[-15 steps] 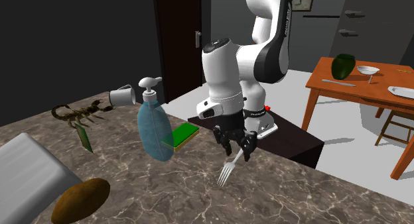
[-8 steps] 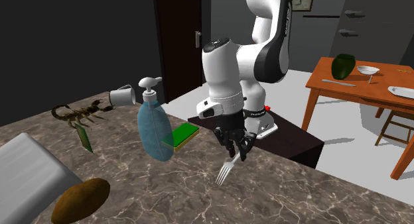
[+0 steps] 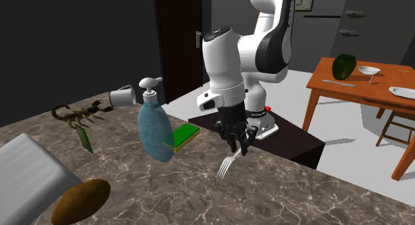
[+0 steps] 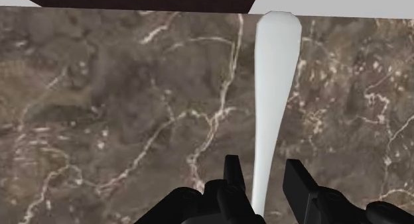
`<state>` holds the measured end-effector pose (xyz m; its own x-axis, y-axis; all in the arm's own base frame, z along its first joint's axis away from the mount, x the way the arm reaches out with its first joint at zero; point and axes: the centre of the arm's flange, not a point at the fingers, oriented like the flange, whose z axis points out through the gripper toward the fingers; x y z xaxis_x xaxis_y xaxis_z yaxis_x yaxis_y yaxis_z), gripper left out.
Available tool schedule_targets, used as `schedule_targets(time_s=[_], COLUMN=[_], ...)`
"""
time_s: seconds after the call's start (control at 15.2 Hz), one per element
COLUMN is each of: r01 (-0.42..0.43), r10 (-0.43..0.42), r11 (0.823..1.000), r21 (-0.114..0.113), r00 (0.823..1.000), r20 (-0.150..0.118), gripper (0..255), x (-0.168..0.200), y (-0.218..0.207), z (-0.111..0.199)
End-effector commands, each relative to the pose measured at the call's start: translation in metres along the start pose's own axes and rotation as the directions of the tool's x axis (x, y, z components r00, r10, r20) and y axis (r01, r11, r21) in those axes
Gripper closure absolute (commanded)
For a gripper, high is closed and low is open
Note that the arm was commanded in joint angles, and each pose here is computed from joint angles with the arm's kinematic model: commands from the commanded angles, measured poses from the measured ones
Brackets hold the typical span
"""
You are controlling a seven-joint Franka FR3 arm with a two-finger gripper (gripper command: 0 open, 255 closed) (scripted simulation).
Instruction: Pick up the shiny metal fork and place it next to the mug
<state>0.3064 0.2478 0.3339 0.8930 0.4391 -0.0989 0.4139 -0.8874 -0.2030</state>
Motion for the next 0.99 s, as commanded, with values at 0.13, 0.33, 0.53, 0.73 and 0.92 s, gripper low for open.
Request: schedule_targets(time_s=[0.13,0.33,0.53,0.73,0.92], r01=[0.000,0.000,0.000,0.000,0.000], r10=[0.000,0.000,0.000,0.000,0.000], r11=[1.000,1.000,1.000,1.000,1.000], r21=[0.000,0.000,0.000,0.000,0.000], r00=[1.000,1.000,1.000,1.000,1.000], r20=[0.000,0.000,0.000,0.000,0.000], gripper=[255,255,255,255,255], x=[-0.002,-0.004,-0.005,-0.007,-0.008], y=[-0.004,-0.008,-0.011,-0.014,-0.017], z=[-0.021,-0.036,-0.052,-0.067,-0.083])
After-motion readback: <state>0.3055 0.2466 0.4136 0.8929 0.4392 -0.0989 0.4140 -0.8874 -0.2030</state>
